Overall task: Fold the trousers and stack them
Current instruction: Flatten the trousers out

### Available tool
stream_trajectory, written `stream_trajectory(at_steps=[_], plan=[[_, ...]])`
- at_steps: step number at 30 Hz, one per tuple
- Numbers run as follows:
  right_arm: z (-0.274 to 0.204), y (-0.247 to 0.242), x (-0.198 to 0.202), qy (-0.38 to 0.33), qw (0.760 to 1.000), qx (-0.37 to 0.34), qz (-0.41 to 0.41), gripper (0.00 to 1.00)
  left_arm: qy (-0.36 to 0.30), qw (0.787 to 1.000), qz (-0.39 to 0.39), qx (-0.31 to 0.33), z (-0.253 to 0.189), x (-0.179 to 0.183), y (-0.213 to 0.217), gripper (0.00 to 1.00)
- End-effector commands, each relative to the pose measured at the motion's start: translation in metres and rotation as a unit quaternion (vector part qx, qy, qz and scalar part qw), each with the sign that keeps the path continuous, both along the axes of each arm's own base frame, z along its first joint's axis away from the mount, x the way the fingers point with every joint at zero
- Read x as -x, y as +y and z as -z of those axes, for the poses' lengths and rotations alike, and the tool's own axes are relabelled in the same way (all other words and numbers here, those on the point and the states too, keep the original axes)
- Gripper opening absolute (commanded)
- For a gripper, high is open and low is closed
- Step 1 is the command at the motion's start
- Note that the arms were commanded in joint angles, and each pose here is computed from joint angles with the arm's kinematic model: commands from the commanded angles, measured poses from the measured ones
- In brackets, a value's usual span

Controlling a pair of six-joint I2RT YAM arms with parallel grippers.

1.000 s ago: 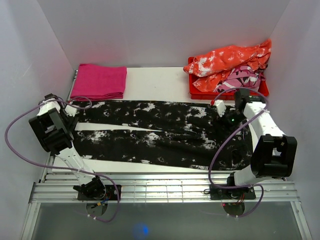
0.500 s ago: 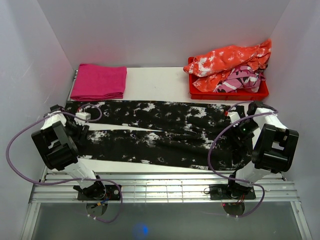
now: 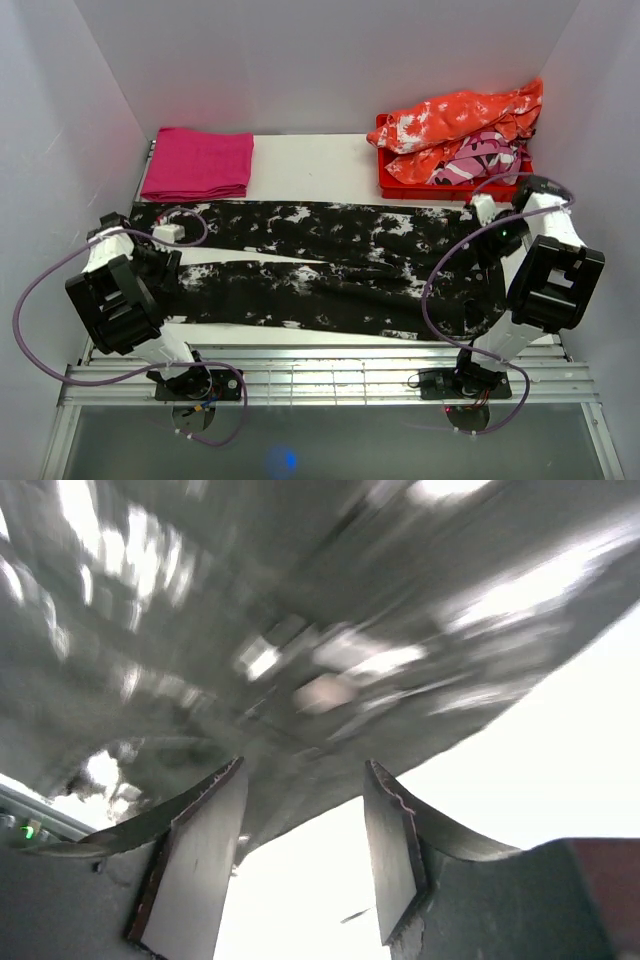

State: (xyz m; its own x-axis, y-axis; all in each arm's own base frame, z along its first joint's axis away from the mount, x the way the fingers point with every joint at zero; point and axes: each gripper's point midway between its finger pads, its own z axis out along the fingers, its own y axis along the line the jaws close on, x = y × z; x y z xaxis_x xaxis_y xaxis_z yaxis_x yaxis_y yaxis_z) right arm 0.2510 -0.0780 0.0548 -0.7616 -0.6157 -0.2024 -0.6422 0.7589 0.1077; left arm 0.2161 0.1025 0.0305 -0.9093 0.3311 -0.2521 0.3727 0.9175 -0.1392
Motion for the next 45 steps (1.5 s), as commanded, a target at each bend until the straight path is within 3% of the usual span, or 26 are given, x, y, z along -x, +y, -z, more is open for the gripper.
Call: stream_trajectory(at_steps=[1,2,6,10,13,19,23,27,31,34,37,41,43,45], plan=[[-0.061,0.029,-0.063,-0.080,0.993,-0.090,0.020,0.56,-0.107,0.992,-0.025,0.055,-0.058,-0.067,-0.006,0.59],[-0.073,0.037,-0.087,-0.104,0.989,-0.102,0.017,0.55,-0.144,0.987,-0.025,0.064,-0.079,-0.093,-0.003,0.59],[-0.067,0.057,-0.126,-0.113,0.988,-0.107,0.021,0.53,-0.159,0.984,-0.041,0.068,-0.078,-0.153,0.000,0.59],[-0.040,0.071,-0.146,-0.111,0.989,-0.094,0.022,0.52,-0.157,0.983,-0.068,0.062,-0.057,-0.192,0.004,0.59],[-0.018,0.072,-0.150,-0.107,0.991,-0.082,0.019,0.51,-0.139,0.985,-0.081,0.057,-0.032,-0.201,0.006,0.58],[0.025,0.056,-0.127,-0.082,0.996,-0.028,-0.032,0.49,-0.093,0.992,-0.071,0.052,0.007,-0.174,-0.001,0.56],[0.042,0.044,-0.098,-0.059,0.996,0.000,-0.064,0.48,-0.041,0.996,-0.062,0.050,0.028,-0.126,-0.014,0.53],[0.034,0.037,-0.081,-0.058,0.994,0.006,-0.090,0.46,-0.005,0.998,-0.040,0.041,0.034,-0.081,-0.023,0.50],[0.004,0.038,-0.086,-0.080,0.991,-0.012,-0.104,0.47,-0.006,0.999,-0.023,0.042,0.022,-0.066,-0.028,0.48],[-0.024,0.031,-0.110,-0.118,0.987,-0.012,-0.106,0.54,-0.047,0.998,-0.018,0.038,-0.004,-0.085,-0.024,0.53],[-0.043,0.017,-0.137,-0.142,0.983,0.002,-0.115,0.60,-0.109,0.994,-0.014,0.026,-0.038,-0.118,-0.015,0.65],[-0.039,0.001,-0.158,-0.136,0.981,0.012,-0.139,0.68,-0.201,0.980,0.001,0.012,-0.080,-0.158,-0.002,0.77],[-0.039,-0.003,-0.167,-0.139,0.979,0.015,-0.151,0.72,-0.252,0.968,0.004,-0.005,-0.099,-0.177,0.008,0.90],[-0.037,-0.006,-0.176,-0.140,0.975,0.015,-0.172,0.73,-0.281,0.960,0.005,-0.018,-0.109,-0.189,0.015,0.94]])
